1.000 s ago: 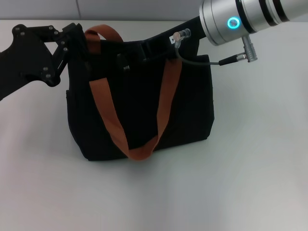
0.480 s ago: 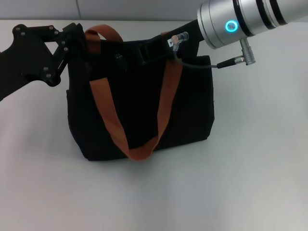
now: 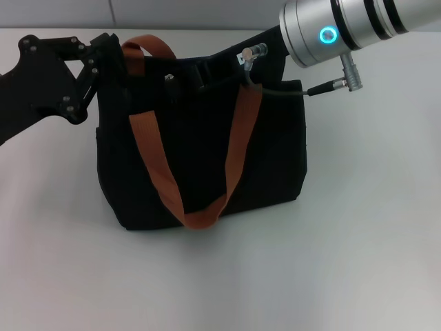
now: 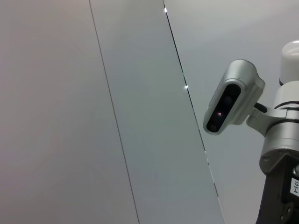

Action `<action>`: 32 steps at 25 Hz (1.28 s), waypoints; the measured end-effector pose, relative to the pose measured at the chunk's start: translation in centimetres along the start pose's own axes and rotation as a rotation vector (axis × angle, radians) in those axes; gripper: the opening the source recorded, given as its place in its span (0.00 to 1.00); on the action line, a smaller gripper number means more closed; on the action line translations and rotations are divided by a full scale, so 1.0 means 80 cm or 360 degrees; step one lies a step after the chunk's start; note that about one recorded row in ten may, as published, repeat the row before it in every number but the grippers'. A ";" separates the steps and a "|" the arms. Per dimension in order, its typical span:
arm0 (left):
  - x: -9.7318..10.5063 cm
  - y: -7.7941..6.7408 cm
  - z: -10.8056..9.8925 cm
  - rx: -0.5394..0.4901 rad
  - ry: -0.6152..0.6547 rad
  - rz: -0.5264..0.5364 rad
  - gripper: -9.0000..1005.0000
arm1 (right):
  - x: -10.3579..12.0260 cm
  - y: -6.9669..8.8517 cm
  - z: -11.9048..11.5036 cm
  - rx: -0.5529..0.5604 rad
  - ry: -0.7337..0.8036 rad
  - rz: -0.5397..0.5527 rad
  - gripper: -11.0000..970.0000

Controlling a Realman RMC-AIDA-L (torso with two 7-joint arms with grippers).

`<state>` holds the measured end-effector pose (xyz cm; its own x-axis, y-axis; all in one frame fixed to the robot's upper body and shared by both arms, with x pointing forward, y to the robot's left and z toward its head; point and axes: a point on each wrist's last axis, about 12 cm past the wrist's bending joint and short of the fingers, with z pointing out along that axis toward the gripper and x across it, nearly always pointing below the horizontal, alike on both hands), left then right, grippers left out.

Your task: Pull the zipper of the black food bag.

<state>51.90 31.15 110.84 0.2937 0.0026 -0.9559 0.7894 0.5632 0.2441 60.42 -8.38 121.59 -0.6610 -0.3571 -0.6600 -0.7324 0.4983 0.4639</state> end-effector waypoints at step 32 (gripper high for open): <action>0.000 0.000 0.002 0.0005 -0.0007 -0.0006 0.15 | -0.010 0.005 0.004 0.0182 0.0029 -0.0001 0.01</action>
<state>51.97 31.04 110.87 0.2932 -0.0035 -0.9560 0.7923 0.5605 0.2410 60.71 -7.64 122.15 -0.6643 -0.3709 -0.6490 -0.7099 0.5847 0.3925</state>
